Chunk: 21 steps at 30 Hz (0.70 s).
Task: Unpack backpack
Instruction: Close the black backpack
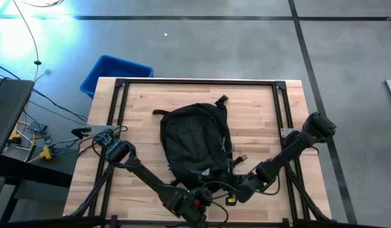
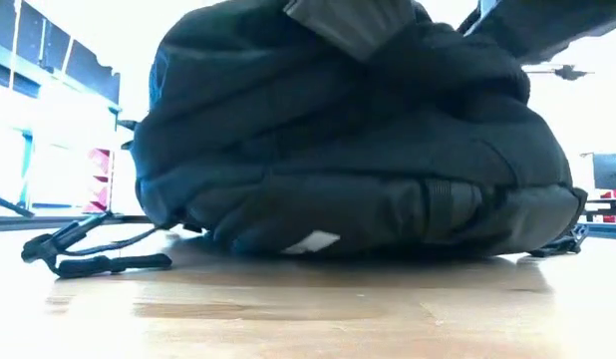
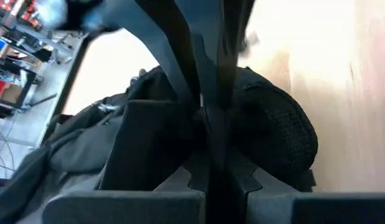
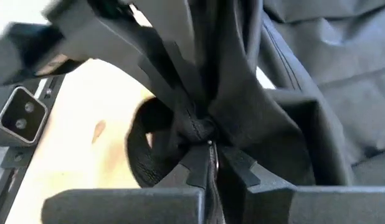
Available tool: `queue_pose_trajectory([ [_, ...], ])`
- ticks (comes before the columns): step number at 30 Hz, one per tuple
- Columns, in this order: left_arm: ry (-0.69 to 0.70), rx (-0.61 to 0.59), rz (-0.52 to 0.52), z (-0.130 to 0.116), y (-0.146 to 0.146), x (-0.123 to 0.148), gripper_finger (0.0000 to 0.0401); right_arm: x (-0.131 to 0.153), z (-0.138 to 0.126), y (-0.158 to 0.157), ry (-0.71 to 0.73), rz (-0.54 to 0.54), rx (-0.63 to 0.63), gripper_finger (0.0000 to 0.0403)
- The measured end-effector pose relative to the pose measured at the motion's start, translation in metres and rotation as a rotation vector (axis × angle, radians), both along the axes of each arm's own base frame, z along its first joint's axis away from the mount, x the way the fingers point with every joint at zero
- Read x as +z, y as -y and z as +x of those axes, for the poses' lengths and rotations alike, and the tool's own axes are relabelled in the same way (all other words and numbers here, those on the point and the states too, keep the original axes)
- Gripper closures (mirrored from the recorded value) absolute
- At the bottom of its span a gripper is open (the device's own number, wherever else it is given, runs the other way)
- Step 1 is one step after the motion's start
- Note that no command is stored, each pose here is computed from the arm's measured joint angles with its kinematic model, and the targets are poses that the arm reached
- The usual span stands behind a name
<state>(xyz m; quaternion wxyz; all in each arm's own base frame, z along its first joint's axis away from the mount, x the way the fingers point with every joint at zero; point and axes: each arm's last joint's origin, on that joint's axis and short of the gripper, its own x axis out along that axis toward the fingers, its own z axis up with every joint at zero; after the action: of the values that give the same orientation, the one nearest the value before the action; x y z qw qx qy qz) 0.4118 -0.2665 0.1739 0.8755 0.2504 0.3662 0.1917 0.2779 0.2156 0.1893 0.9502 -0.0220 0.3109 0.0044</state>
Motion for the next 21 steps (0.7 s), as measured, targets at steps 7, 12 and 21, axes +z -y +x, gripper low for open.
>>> queue_pose_trajectory([
  [7,-0.029,0.015,-0.007,-0.002,-0.002,-0.006,0.0401,0.017,-0.011,-0.02,0.058,-0.037,-0.006,0.0403],
  [12,-0.029,0.019,-0.008,-0.003,-0.002,-0.005,0.0401,0.016,-0.018,-0.026,0.079,-0.048,0.004,0.0403],
  [21,-0.016,0.008,0.082,-0.011,0.006,-0.005,0.0401,0.011,-0.023,-0.02,0.015,-0.041,-0.069,0.0403],
])
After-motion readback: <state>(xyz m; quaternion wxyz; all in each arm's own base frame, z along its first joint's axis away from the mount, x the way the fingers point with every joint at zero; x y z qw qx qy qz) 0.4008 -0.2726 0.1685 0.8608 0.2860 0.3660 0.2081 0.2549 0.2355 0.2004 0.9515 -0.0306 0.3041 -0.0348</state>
